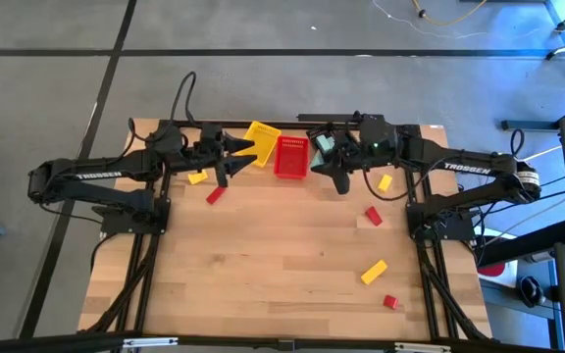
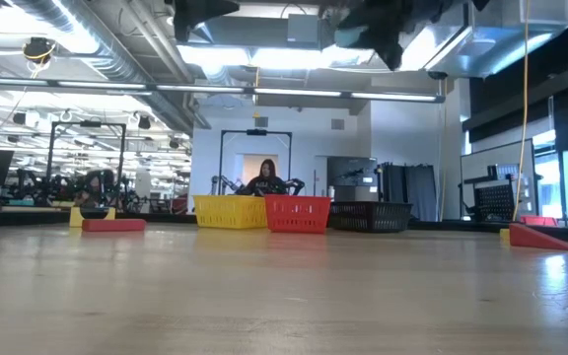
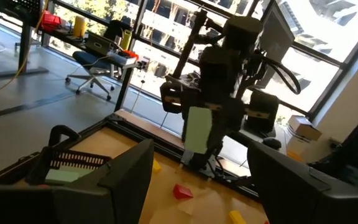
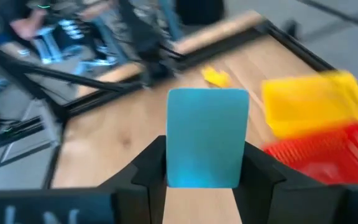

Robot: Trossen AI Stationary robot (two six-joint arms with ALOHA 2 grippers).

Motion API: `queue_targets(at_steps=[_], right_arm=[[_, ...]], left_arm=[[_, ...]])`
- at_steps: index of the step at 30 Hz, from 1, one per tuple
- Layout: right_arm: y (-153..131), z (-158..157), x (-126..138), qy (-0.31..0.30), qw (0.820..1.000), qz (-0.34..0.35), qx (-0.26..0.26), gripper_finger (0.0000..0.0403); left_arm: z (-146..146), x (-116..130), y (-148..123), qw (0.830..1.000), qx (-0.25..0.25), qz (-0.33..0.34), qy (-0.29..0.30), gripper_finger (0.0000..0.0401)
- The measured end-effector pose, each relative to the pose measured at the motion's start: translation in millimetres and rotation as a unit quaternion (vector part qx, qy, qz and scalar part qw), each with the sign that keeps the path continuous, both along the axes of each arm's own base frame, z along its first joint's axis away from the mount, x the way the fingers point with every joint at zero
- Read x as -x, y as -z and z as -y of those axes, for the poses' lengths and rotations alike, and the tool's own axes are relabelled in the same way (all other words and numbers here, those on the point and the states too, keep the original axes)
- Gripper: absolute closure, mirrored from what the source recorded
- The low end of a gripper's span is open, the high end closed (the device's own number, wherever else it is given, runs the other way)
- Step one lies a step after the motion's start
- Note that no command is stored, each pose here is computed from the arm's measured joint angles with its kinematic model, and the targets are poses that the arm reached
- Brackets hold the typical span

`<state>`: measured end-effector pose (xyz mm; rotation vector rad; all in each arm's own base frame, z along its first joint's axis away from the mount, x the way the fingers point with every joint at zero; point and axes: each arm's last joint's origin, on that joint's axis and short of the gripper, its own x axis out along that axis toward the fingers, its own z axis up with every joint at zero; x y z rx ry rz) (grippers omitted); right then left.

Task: Sort & place blocks by color
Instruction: Put the blue block into the black bin

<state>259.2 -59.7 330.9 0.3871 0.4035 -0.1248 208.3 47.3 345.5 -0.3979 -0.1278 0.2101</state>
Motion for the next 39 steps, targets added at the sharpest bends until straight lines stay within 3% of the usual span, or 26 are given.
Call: queue_targets(at_steps=[5,12,22,26,32,39], right_arm=[[10,21,7,0.097,0.991,-0.08,-0.044,0.0269],[25,87,3,0.192,0.946,-0.253,-0.065,0.0269],[125,154,-20,0.195,0.878,-0.423,-0.109,0.0269],[146,160,-25,0.185,0.87,-0.443,-0.113,0.0269],[150,162,-28,0.182,0.873,-0.439,-0.105,0.0267],[150,160,-27,0.158,0.877,-0.439,-0.118,0.0207]], left_arm=[[-1,0,0,1.0,0.001,0.0,-0.012,0.0149],[-1,0,0,1.0,0.001,0.0,-0.014,0.0149],[-1,0,0,1.0,0.001,0.0,-0.014,0.0149],[-1,0,0,1.0,0.001,0.0,-0.014,0.0149],[-1,0,0,1.0,0.001,0.0,-0.014,0.0149],[-1,0,0,1.0,0.001,0.0,-0.014,0.0149]])
